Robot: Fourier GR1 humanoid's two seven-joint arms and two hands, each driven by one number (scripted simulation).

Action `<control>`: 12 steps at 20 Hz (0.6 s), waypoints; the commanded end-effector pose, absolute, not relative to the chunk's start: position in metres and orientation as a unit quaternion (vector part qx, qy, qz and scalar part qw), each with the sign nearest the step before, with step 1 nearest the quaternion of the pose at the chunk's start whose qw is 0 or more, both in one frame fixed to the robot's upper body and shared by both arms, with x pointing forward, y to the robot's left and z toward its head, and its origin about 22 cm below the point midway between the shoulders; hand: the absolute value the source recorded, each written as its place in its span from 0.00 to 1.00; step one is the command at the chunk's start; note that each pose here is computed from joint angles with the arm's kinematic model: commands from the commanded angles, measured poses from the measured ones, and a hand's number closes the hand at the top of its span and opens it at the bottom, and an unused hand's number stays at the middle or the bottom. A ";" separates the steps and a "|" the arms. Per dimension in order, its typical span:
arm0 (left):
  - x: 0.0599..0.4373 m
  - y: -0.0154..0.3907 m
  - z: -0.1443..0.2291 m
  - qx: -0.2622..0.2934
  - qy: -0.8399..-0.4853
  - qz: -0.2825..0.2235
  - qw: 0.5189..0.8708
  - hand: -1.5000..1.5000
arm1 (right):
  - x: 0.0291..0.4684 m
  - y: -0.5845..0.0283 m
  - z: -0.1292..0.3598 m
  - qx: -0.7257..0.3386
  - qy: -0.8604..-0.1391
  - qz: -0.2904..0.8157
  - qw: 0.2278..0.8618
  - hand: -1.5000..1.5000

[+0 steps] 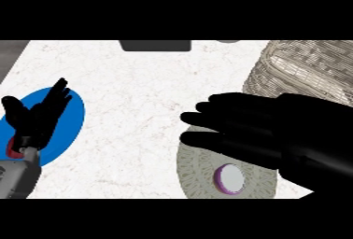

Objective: Pick the can from the placemat and place it in the basket

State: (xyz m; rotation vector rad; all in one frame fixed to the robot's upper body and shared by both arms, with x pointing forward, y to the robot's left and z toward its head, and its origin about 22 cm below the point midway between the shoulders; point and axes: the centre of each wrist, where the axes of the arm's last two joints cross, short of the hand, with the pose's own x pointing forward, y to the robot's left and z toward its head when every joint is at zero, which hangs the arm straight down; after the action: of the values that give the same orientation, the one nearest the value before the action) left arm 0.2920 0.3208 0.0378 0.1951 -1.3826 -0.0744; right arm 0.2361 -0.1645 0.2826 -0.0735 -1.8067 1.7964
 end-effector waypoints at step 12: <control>0.292 0.326 0.027 0.095 -0.643 -0.030 0.759 0.50 | 0.272 -0.246 0.314 0.075 -0.580 0.736 0.343 0.00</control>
State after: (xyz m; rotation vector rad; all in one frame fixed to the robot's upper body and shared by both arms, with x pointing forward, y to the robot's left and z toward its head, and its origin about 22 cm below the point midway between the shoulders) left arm 0.2963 0.3186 0.0373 0.1985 -1.3928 -0.0718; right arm 0.2727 -0.2198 0.3148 0.1268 -1.5423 1.9072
